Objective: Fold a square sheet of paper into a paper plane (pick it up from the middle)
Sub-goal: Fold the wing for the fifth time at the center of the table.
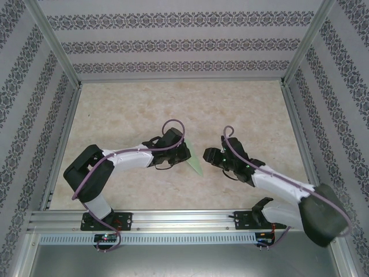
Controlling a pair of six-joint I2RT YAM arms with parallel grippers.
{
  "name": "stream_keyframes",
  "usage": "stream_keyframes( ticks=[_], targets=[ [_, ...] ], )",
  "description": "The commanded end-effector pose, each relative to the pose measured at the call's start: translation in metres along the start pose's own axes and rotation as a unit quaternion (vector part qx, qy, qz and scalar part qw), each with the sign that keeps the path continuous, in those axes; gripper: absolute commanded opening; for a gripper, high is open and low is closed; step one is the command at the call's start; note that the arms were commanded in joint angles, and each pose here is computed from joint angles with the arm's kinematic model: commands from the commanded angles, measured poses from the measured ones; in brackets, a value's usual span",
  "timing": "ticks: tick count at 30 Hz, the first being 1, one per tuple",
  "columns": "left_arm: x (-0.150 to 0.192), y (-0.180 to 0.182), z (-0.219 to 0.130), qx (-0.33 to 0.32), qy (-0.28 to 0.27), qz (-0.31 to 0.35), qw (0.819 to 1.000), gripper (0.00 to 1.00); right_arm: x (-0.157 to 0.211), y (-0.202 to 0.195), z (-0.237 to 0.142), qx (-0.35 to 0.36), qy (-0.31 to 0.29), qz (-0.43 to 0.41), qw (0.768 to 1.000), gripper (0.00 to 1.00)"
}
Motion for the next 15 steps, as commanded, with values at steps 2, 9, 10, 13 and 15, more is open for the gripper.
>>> stream_keyframes(
  ticks=[2, 9, 10, 13, 15],
  targets=[
    [-0.002, 0.013, 0.001, -0.021, 0.016, 0.000, 1.000, 0.11, 0.011, -0.006, -0.015, -0.022, -0.080, -0.187, 0.979, 0.48],
    [-0.008, 0.010, -0.002, -0.018, 0.019, 0.006, 1.000, 0.11, 0.045, 0.010, -0.009, -0.037, -0.065, -0.385, 0.920, 0.47],
    [-0.009, 0.009, -0.001, -0.018, 0.020, 0.006, 1.000, 0.11, 0.050, 0.012, -0.004, -0.030, -0.059, -0.415, 0.907, 0.46],
    [-0.010, 0.010, -0.001, -0.019, 0.021, 0.005, 1.000, 0.11, 0.064, 0.019, 0.011, -0.012, -0.041, -0.478, 0.877, 0.44],
    [-0.010, 0.010, 0.000, -0.020, 0.021, 0.005, 1.000, 0.11, 0.068, 0.022, 0.019, -0.005, -0.058, -0.502, 0.863, 0.42]
  ],
)
Point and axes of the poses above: each hand's point on the last joint's axis, 136 mm out from that joint toward the fingers, its own z axis out along the fingers, its own y axis along the line the jaws close on, x = y × z, the point moved 3 cm from there along -z, back along the fingers, and after that the axes turned 14 degrees about z, right-handed, at the moved point
